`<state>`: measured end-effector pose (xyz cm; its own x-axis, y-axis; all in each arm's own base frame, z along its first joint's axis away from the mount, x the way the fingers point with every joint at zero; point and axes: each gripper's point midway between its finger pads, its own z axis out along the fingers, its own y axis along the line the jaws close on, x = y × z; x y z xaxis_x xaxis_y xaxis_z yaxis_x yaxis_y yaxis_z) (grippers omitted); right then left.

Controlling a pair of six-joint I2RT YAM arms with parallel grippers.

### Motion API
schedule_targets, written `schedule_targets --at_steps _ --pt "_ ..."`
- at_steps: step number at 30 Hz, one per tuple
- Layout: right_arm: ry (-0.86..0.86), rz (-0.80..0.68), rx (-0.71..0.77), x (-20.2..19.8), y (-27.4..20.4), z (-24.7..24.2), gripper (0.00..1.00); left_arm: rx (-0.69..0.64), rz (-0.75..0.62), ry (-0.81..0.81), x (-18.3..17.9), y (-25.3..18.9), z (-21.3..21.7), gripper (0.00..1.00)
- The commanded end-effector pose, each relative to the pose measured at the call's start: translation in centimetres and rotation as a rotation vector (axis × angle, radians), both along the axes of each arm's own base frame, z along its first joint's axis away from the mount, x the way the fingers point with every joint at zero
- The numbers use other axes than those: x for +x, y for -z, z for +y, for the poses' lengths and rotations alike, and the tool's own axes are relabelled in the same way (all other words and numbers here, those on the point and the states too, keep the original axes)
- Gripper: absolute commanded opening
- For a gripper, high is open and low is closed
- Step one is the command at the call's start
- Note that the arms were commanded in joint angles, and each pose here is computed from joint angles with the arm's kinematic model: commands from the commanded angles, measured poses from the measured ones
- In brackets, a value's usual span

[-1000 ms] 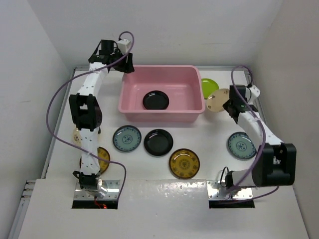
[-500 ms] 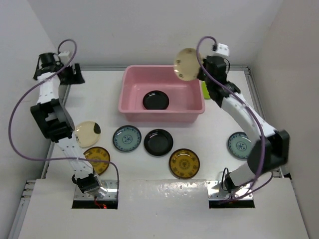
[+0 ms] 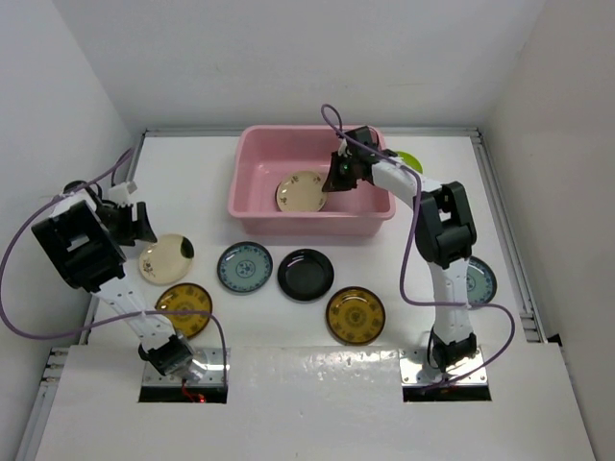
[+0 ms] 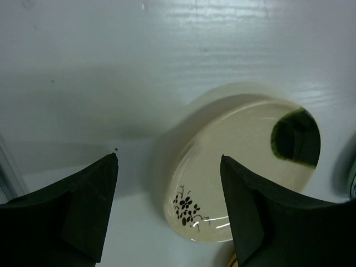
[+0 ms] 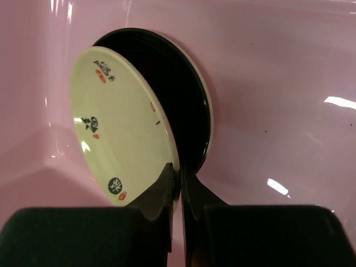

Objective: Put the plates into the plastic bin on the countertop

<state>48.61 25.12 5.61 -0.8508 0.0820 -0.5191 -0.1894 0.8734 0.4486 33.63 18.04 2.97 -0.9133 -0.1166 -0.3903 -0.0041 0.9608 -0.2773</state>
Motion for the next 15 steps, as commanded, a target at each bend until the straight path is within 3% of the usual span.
schedule_targets --at_steps 1,3,4,7,11,15 --pt "-0.013 -0.067 0.097 2.0 -3.5 1.2 0.07 0.009 -0.051 0.051 -1.1 -1.4 -0.1 0.76" --pt "-0.025 -0.037 0.081 1.6 -2.2 1.5 0.24 -0.011 -0.042 0.053 -1.5 -0.9 -0.6 0.76" --pt "-0.028 -0.027 0.073 1.4 -2.0 1.4 0.41 -0.031 -0.019 0.052 -1.9 -0.3 -1.0 0.77" --pt "-0.044 -0.014 0.037 1.1 -1.6 1.1 0.65 -0.060 0.000 0.074 -2.7 0.5 -1.8 0.78" --pt "-0.048 -0.040 -0.007 1.0 -2.9 0.1 0.73 -0.086 0.046 0.082 -4.0 1.6 -2.6 0.78" --pt "-0.036 -0.089 -0.029 1.3 -4.7 -0.9 0.73 -0.089 0.118 0.091 -5.2 2.9 -3.2 0.69"
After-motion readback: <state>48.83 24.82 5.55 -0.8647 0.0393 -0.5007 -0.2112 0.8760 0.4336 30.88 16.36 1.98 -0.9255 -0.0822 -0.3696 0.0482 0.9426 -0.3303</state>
